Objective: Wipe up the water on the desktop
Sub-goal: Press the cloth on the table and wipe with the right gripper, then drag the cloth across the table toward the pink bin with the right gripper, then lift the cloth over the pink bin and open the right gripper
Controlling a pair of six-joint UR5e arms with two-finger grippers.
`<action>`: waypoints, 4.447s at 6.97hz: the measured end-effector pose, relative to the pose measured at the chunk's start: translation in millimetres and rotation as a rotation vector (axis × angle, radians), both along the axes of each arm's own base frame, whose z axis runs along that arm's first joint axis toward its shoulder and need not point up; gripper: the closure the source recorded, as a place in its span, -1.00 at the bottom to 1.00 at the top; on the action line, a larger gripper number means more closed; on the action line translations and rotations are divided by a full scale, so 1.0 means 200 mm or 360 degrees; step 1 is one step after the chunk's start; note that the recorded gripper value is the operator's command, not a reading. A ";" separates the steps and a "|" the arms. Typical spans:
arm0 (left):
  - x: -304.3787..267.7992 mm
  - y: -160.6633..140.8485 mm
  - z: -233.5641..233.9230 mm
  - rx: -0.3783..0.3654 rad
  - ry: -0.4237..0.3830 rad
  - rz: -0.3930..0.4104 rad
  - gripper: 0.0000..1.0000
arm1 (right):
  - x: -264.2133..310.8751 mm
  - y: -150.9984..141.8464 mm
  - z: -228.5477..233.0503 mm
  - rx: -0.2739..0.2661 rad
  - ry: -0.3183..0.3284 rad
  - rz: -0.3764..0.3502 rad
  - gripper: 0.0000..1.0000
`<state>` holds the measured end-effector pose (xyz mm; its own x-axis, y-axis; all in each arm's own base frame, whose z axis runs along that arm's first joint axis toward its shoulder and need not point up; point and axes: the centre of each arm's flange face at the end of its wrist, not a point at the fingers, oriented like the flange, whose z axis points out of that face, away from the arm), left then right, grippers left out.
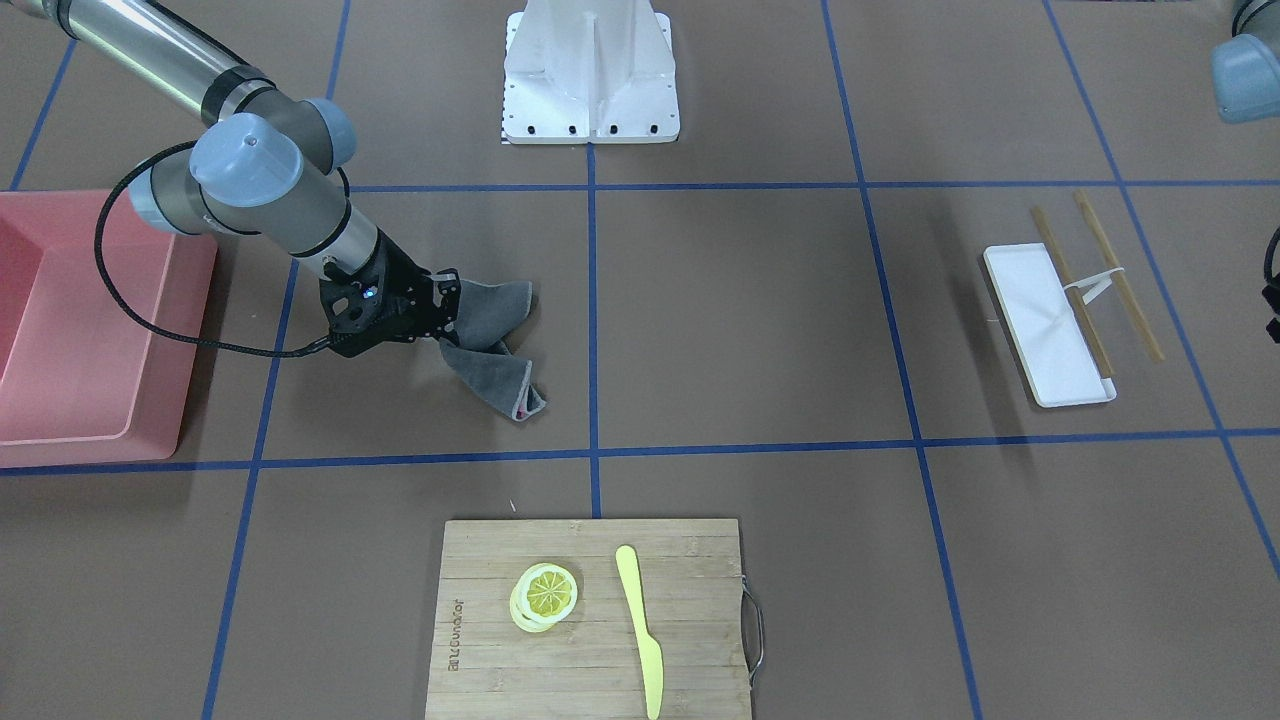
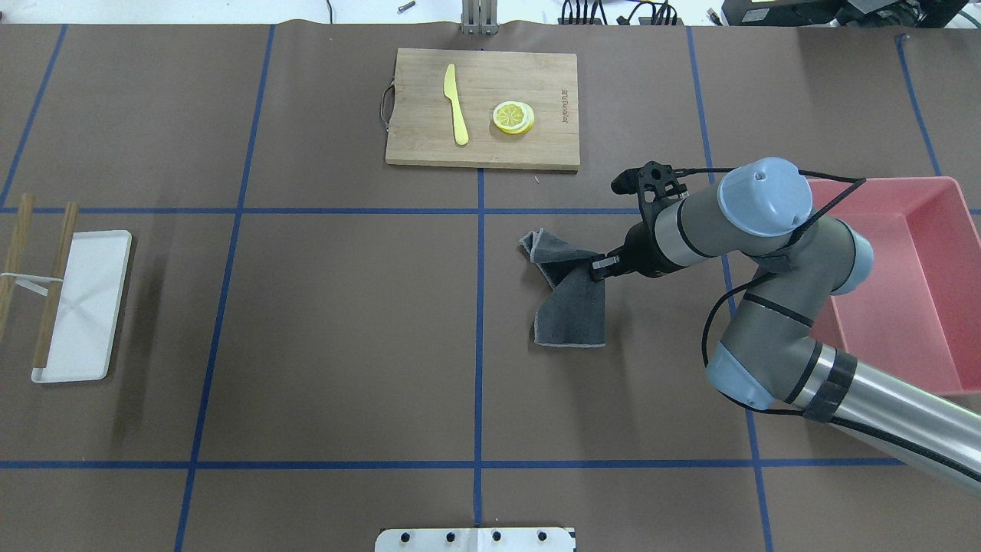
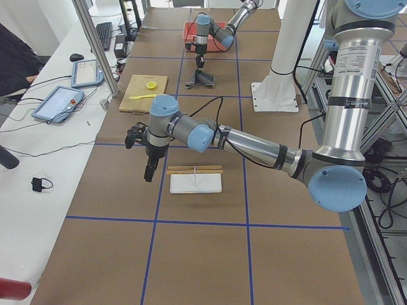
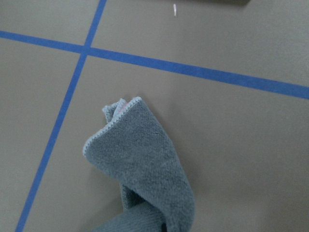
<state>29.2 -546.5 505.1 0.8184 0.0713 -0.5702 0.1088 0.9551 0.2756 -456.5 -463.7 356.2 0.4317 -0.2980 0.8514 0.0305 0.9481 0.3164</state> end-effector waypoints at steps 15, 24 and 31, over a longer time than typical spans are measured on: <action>-0.30 0.34 0.68 -0.0179 -0.0063 0.0158 -0.97 | -0.18 0.29 -0.30 0.0116 0.0427 -0.0099 1.00; -0.32 0.25 0.65 -0.0155 -0.0061 0.0141 -0.97 | -0.01 0.23 -0.22 0.0032 0.0640 -0.0026 1.00; -0.32 0.25 0.66 -0.0166 -0.0062 0.0141 -0.97 | 0.64 -0.26 0.04 0.0082 0.0776 0.0007 1.00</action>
